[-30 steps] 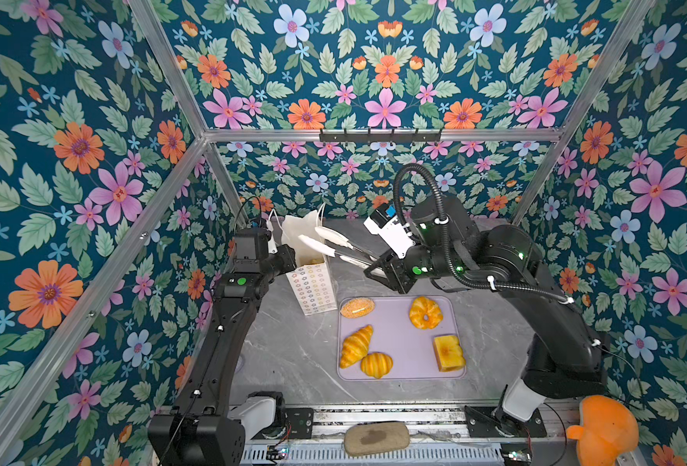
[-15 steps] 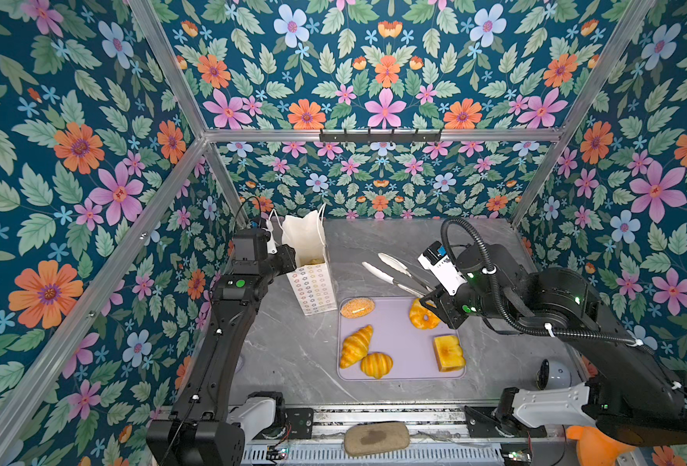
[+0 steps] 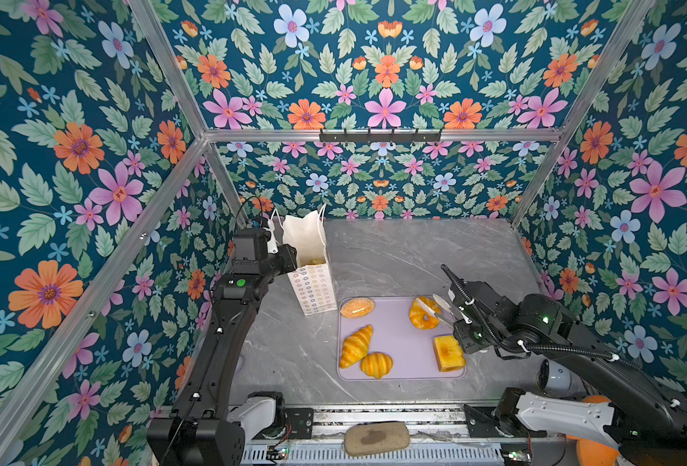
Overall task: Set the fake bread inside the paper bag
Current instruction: 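Withdraw the tongs from the bag and move them over the tray, then lower the open tongs with the right gripper onto the orange ring bun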
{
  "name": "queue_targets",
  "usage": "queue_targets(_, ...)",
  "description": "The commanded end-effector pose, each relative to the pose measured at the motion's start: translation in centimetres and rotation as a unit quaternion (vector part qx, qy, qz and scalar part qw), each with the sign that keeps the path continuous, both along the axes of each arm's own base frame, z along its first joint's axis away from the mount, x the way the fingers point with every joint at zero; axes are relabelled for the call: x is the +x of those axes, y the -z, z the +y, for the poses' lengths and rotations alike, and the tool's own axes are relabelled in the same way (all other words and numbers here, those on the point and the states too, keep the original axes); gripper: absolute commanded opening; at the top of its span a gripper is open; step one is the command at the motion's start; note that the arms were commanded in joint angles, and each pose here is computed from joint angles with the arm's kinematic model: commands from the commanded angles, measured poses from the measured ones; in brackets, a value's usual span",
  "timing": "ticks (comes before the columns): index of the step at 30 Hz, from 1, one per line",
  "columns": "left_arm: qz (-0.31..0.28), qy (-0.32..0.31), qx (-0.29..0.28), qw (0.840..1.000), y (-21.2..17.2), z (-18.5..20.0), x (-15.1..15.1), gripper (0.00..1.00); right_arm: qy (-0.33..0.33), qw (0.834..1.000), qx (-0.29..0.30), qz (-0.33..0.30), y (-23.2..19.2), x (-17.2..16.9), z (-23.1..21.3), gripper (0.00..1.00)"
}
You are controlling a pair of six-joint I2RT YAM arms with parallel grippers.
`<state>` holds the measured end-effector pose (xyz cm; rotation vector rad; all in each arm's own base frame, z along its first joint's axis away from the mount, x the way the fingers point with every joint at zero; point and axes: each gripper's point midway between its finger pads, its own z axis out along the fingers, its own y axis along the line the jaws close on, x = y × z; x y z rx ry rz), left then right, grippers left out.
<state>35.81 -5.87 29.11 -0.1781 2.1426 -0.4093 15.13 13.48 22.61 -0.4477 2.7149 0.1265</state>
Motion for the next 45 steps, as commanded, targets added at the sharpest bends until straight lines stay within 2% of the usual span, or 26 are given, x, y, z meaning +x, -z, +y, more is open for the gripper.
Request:
queue_targets(1, -0.013, 0.004, -0.001, 1.0, -0.5, -0.1, 0.2, 0.4, 0.042, 0.999, -0.001, 0.017, 0.9, -0.6, -0.9, 0.36)
queue_targets(8, -0.012, 0.006, -0.003, 1.0, -0.4, -0.2, 0.1, 0.4, 0.061, 0.997, -0.019, 0.046, 2.9, -1.2, -1.4, 0.36)
queue_targets(21, -0.015, 0.009, -0.003, 1.0, -0.4, -0.3, 0.0, 0.4, 0.044, 0.996, -0.012, 0.072, 5.7, 0.0, 1.5, 0.36)
queue_targets(33, -0.018, 0.012, -0.006, 1.0, -0.6, -0.4, -0.1, 0.4, 0.063, 0.995, -0.022, 0.068, 5.9, 1.6, -1.0, 0.36)
queue_targets(37, -0.018, 0.013, -0.007, 1.0, -0.6, -0.5, -0.1, 0.4, 0.079, 0.993, 0.014, 0.087, 6.0, 1.9, -1.4, 0.36)
queue_targets(45, -0.019, 0.018, -0.01, 1.0, -0.5, -0.7, -0.1, 0.4, 0.073, 0.989, 0.003, 0.129, 7.5, 1.8, -0.9, 0.38)
